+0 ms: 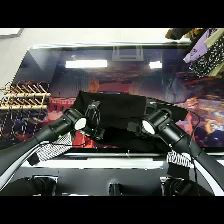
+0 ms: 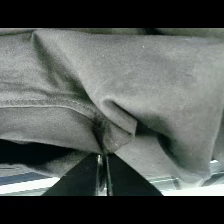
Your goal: Fold the clothes and pants, and hang the long-sleeved shirts on hangers.
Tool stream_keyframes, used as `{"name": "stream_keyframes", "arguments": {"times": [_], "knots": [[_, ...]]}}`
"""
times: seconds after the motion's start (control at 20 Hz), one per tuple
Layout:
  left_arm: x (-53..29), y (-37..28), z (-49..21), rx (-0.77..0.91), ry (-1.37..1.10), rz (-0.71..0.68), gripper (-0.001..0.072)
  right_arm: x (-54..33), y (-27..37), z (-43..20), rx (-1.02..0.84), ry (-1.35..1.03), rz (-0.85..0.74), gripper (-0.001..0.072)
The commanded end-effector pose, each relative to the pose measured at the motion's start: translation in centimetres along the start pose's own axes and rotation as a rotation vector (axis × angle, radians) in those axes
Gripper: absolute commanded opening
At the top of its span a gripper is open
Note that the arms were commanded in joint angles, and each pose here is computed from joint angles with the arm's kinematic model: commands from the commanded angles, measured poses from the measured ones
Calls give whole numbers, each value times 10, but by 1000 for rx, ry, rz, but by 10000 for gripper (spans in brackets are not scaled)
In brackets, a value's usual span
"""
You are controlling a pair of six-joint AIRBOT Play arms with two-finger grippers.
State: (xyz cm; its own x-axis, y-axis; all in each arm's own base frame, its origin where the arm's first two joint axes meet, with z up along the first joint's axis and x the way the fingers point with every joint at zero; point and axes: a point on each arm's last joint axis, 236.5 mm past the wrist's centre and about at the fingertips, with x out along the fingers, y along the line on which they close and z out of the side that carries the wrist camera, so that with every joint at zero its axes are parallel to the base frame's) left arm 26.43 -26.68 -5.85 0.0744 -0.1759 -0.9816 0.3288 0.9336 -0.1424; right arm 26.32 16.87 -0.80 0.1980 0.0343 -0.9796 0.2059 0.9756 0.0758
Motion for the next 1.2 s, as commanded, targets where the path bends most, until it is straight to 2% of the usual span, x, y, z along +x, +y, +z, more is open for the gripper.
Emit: {"name": "stream_keyframes", "arguments": {"times": [0.0, 0.05, 0.25, 0.5, 0.7, 0.85, 0.95, 1.05, 1.15], "knots": [[19, -1, 11, -24, -22, -1, 382, -1, 1, -3, 7, 13, 4, 33], [20, 3, 10, -24, -8, 6, 27, -1, -3, -6, 6, 25, -13, 32], [-27, 34, 14, -64, 58, 38, 21, -34, -27, 4, -121, 24, -135, 32], [-135, 46, 21, -32, 22, 27, 22, -106, -16, 19, -172, 1, -92, 32], [-177, 1, -11, -50, 83, -114, 22, -148, -12, -9, -186, 114, -37, 32], [-187, -31, -32, -63, 95, -157, 22, -165, -9, -20, -186, 106, 38, 32], [-178, -43, -40, -65, 112, -157, 22, -165, -26, -13, -168, 53, -12, 32], [-163, -51, -24, -80, 61, -184, 22, -149, -34, -6, -180, 30, -60, 32], [-144, -52, 0, -117, 32, -195, 22, -121, -19, 6, -189, -5, -31, 32]]}}
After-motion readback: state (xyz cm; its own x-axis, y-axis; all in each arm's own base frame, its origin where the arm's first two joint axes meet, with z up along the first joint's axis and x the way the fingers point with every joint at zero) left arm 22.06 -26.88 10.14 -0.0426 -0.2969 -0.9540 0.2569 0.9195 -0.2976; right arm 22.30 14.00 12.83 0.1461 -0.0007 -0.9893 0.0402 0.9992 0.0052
